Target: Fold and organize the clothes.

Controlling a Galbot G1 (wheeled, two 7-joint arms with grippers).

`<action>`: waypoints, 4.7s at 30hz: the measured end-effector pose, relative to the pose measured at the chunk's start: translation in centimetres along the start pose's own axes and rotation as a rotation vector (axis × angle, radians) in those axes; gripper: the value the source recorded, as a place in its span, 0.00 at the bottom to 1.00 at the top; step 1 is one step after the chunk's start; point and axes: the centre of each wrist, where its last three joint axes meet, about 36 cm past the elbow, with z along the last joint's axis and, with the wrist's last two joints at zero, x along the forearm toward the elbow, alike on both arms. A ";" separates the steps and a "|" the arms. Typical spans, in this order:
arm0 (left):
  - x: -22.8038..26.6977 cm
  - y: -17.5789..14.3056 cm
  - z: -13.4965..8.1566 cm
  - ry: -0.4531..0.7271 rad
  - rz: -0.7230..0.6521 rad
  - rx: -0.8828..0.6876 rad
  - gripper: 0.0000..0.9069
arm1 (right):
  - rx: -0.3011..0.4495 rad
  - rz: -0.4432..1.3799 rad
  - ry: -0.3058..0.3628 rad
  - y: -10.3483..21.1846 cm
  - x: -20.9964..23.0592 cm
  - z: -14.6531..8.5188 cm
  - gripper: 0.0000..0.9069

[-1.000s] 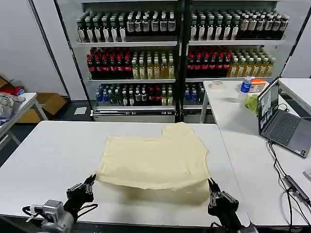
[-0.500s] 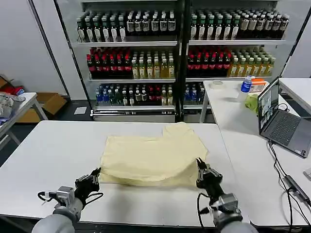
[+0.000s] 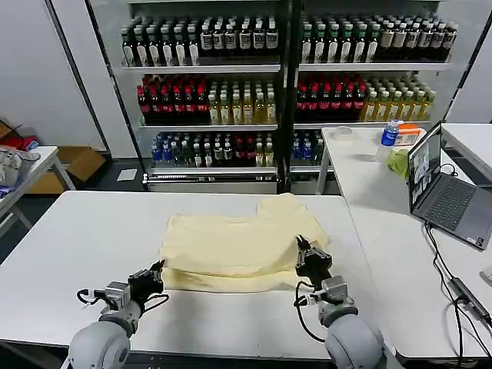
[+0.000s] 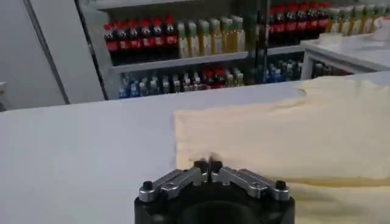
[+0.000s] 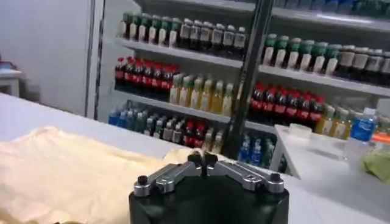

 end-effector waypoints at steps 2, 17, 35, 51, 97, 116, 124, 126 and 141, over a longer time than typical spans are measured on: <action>-0.1 0.0 0.0 0.001 -0.001 0.000 1.00 | 0.000 0.003 0.010 0.2 -0.2 0.2 1.00; 1.1 0.3 0.7 0.007 -0.016 0.028 1.00 | -0.030 0.035 0.043 -0.3 0.7 0.7 1.00; 0.9 0.5 2.3 0.058 -0.027 0.069 1.00 | -0.136 0.117 0.202 -2.8 3.8 3.1 1.00; 0.6 0.4 3.4 0.082 -0.033 0.093 0.04 | -0.215 0.099 0.310 -2.9 4.6 4.3 0.18; 11.5 -3.4 4.6 0.092 -0.037 0.094 0.01 | -0.142 0.057 0.358 -2.4 16.4 2.5 0.00; 13.8 -2.1 3.0 0.076 -0.069 0.056 1.00 | -0.091 0.076 0.274 -3.6 17.9 -0.6 1.00; 12.7 -1.2 2.0 0.046 -0.075 0.053 1.00 | -0.104 0.083 0.210 -4.4 14.2 -1.2 1.00; 11.9 -1.0 1.8 0.043 -0.070 0.053 1.00 | -0.113 0.082 0.198 -4.5 12.7 -1.2 1.00; 2.3 2.3 -1.4 0.020 -0.063 0.054 1.00 | -0.178 0.039 0.145 -4.6 -1.9 -3.2 1.00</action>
